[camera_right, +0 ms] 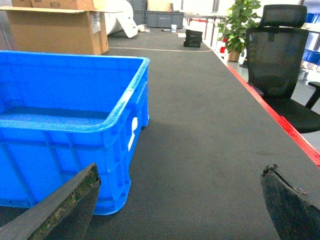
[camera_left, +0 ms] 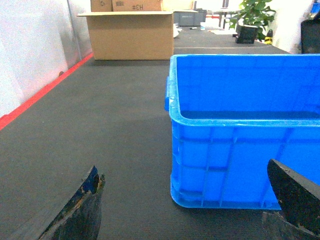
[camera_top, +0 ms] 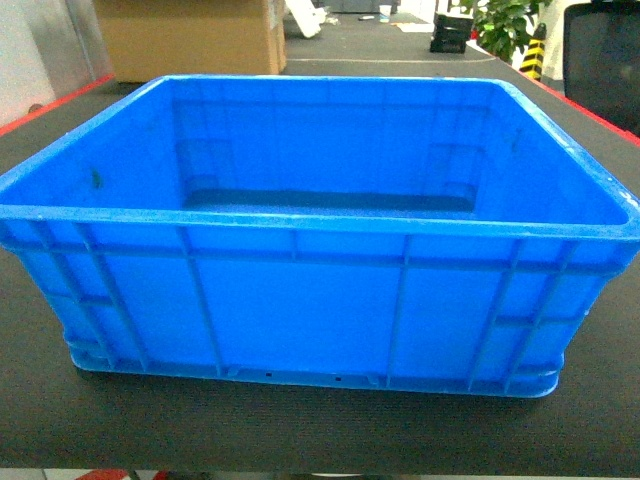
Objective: Place box next to blue box on left shelf
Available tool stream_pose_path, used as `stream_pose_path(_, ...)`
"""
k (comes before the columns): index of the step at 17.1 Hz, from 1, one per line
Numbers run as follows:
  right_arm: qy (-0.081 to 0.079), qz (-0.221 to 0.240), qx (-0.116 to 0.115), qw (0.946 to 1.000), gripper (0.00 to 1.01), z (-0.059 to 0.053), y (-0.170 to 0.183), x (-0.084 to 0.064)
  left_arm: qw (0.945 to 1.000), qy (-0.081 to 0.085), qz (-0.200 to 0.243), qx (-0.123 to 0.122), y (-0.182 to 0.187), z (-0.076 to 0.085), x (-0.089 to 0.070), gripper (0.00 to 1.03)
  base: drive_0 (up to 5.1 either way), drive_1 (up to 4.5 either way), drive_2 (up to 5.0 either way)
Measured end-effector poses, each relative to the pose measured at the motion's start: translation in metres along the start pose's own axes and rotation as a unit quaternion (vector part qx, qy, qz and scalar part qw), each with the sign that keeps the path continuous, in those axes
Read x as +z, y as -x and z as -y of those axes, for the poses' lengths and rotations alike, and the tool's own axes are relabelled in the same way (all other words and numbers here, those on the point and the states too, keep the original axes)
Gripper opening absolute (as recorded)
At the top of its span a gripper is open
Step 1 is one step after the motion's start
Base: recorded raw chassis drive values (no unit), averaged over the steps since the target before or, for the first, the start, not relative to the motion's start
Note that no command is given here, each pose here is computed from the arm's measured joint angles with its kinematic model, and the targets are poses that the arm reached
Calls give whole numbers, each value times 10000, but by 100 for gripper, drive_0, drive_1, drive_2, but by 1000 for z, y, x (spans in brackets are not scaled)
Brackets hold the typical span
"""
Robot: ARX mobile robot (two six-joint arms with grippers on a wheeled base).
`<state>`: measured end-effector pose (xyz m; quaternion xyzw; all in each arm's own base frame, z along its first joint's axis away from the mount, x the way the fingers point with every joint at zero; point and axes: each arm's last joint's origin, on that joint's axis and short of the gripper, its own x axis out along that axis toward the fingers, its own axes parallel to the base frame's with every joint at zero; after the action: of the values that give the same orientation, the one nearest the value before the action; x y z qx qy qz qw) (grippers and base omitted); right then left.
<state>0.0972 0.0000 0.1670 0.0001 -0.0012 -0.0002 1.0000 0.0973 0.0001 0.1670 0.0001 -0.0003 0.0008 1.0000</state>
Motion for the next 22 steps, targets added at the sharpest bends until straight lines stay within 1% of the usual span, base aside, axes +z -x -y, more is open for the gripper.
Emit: stream_pose_path(22,0,0,0,10000,98,0,0,0,10000,0,2,-2,0,0,0,98,0,0,0)
